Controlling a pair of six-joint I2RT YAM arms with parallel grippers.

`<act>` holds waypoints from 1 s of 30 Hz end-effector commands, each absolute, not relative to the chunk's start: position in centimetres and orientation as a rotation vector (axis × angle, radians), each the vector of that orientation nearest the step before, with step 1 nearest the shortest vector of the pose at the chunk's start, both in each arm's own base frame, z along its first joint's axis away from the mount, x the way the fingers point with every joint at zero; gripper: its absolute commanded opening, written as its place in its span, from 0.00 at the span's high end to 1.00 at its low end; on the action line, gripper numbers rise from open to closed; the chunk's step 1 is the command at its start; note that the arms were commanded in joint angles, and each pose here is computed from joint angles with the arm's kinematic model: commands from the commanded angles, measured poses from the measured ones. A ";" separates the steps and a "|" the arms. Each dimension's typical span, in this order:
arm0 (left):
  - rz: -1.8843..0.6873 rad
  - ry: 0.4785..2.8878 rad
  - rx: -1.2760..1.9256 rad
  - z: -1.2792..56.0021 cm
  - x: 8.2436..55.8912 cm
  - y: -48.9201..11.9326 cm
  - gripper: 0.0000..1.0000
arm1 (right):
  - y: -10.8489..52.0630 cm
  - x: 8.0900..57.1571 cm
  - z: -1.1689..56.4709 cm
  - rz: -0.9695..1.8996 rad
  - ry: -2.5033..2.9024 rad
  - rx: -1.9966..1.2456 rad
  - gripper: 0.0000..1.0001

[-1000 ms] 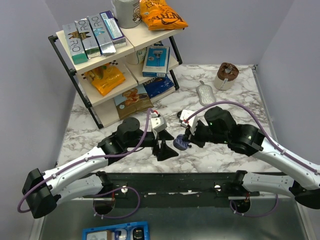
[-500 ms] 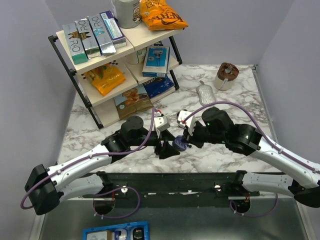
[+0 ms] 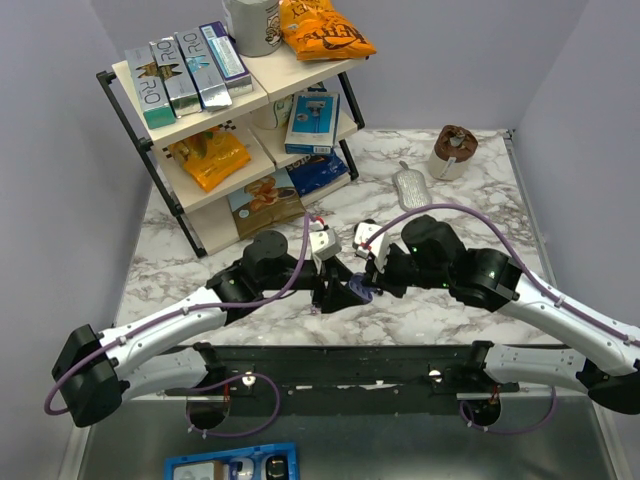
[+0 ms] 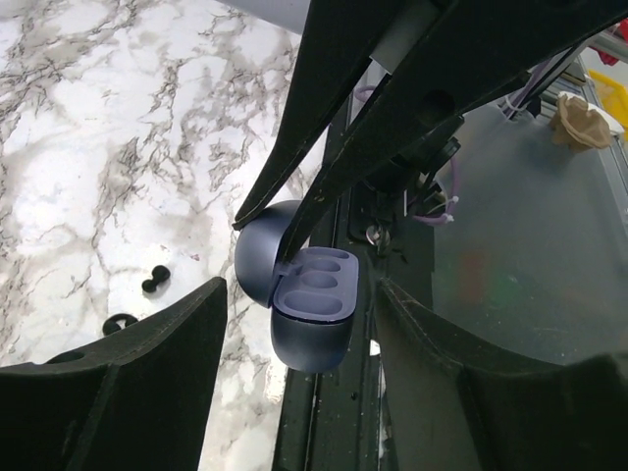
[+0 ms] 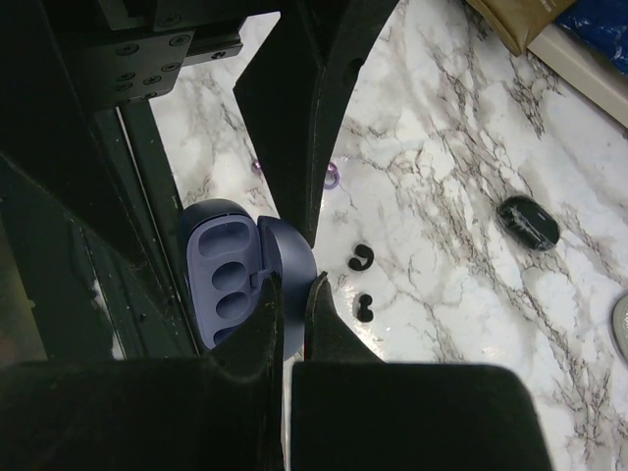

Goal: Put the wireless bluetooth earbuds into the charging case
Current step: Adjust the charging case.

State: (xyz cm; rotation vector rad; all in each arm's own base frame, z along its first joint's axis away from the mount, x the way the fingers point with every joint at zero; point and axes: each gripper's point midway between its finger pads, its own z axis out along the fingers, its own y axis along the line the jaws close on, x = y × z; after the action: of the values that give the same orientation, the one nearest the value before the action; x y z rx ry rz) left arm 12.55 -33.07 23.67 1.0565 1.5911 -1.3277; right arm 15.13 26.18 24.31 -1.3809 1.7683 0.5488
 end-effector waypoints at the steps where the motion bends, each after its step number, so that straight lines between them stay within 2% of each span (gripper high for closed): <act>1: -1.371 1.559 1.076 23.9 12.1 -33.3 0.32 | 26.3 15.2 24.3 0.545 1.767 -1.365 0.99; 3: -1.374 1.566 1.076 23.7 12.0 -33.3 0.30 | 26.2 15.2 24.4 0.544 1.768 -1.362 0.99; 7: -1.351 1.581 1.055 23.3 12.3 -33.0 0.19 | 26.1 15.1 24.7 0.549 1.759 -1.353 0.99; 10: -1.343 1.587 1.043 23.1 12.3 -32.8 0.17 | 26.1 15.2 24.8 0.549 1.757 -1.345 0.99; 18: -1.353 1.566 1.029 23.4 12.3 -32.9 0.22 | 26.3 15.0 25.0 0.568 1.751 -1.345 0.99; 26: -1.370 1.547 1.013 23.8 12.6 -33.4 0.22 | 26.6 14.8 24.9 0.587 1.752 -1.346 0.99; 30: -1.380 1.551 1.021 23.5 12.5 -33.4 0.27 | 26.6 14.8 24.9 0.589 1.752 -1.344 0.99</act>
State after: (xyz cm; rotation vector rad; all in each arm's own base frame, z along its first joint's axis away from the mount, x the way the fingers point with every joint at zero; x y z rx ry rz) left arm 12.35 -33.25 23.38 1.0265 1.5753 -1.3684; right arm 15.05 26.22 24.57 -1.3589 1.7705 0.5632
